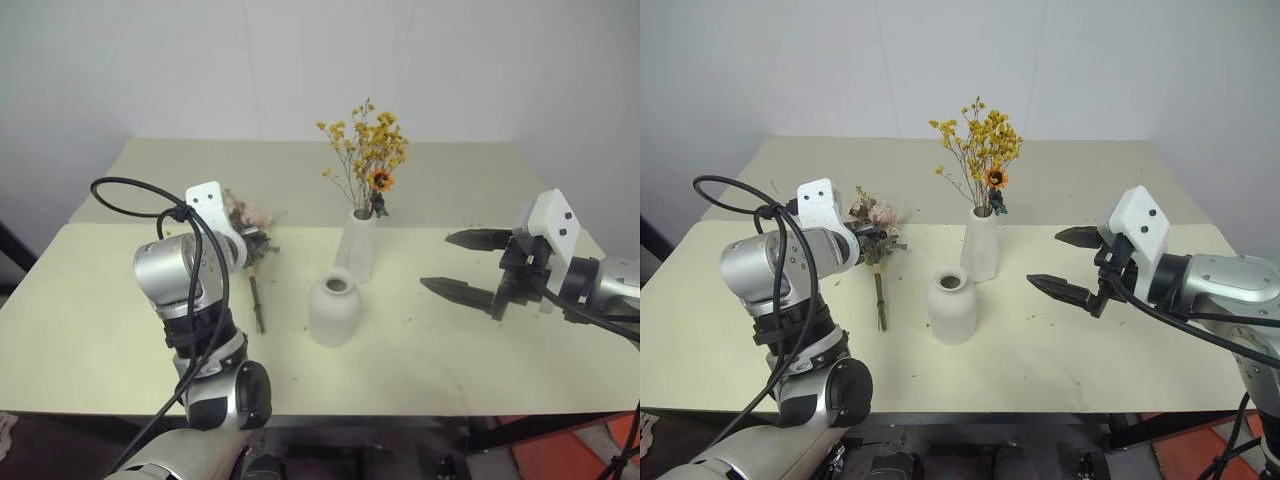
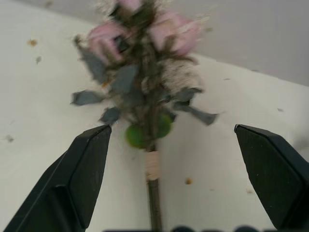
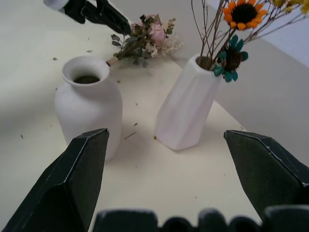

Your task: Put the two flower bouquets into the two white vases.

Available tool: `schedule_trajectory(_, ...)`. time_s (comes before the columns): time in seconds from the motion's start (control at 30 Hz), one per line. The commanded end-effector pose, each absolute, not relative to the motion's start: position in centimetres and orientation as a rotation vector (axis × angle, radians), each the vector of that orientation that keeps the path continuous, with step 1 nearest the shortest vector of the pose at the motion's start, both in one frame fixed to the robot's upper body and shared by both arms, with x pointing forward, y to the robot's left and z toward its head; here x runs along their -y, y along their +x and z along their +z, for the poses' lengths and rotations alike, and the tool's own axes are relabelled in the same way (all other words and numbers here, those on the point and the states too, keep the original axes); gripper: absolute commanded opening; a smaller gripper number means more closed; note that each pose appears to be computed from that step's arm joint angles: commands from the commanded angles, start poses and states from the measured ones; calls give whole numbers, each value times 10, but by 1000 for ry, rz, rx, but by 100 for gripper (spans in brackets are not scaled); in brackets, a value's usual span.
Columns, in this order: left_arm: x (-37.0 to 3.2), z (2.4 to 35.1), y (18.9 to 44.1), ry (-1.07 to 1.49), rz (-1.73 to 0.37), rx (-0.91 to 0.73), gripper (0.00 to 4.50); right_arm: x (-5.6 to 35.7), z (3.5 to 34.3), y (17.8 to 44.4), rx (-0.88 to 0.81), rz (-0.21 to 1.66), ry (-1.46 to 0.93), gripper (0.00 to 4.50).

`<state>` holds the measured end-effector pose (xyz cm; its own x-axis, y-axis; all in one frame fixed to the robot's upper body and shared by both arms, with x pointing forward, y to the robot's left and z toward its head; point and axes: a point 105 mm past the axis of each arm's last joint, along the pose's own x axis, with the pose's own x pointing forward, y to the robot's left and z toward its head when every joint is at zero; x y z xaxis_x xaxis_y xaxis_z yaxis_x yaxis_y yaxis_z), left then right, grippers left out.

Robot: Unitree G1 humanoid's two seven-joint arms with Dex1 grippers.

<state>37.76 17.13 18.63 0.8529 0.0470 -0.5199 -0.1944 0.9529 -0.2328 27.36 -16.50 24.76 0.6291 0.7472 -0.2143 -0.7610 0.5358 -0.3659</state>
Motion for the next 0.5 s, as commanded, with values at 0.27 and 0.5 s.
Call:
schedule_trajectory(0.27,-157,162,391,-343,48,-727,447,166,255,273,30,832,-468,450)
schedule_trajectory(0.5,-160,149,392,-306,60,-806,395,171,256,273,33,782,-465,450)
